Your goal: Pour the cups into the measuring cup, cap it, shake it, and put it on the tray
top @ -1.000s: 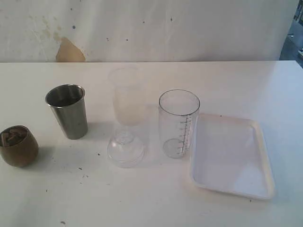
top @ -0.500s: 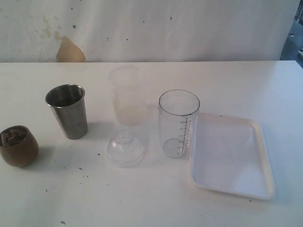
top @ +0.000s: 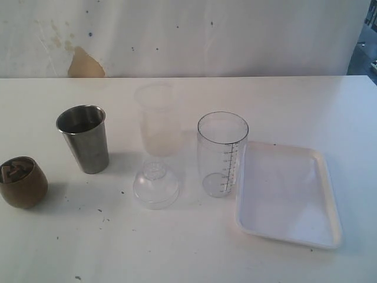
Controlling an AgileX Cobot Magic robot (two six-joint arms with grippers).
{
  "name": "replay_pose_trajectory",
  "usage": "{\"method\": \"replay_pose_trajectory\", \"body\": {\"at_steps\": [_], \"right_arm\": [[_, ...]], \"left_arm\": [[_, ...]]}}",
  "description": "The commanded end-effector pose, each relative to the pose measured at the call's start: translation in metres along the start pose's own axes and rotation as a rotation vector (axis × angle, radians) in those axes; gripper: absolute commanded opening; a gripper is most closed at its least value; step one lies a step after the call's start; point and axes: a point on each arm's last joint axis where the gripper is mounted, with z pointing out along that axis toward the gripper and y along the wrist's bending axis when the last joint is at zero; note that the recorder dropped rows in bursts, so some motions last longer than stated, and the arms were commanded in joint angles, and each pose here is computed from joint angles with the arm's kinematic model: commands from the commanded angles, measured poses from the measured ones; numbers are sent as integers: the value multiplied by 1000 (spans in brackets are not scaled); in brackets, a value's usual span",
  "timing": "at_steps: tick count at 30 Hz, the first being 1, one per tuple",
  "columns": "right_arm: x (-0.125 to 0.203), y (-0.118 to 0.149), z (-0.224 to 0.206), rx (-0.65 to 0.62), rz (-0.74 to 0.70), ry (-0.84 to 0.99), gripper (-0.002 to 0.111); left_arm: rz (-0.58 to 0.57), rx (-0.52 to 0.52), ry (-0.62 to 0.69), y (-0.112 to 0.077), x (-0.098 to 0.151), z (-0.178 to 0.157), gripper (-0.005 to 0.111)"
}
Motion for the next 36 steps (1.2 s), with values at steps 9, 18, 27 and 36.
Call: {"method": "replay_pose_trajectory", "body": {"at_steps": [9, 18, 27, 36], "right_arm": [[1, 0, 0, 2, 5, -1, 0], [1, 0, 0, 2, 5, -1, 0], [1, 0, 0, 2, 5, -1, 0], [1, 0, 0, 2, 5, -1, 0]], "left_arm": [[91, -1, 388, 4, 47, 37, 105], [132, 18, 520, 10, 83, 59, 105], [122, 0, 546, 18, 109, 70, 105], [135, -14, 602, 24, 131, 97, 105]]}}
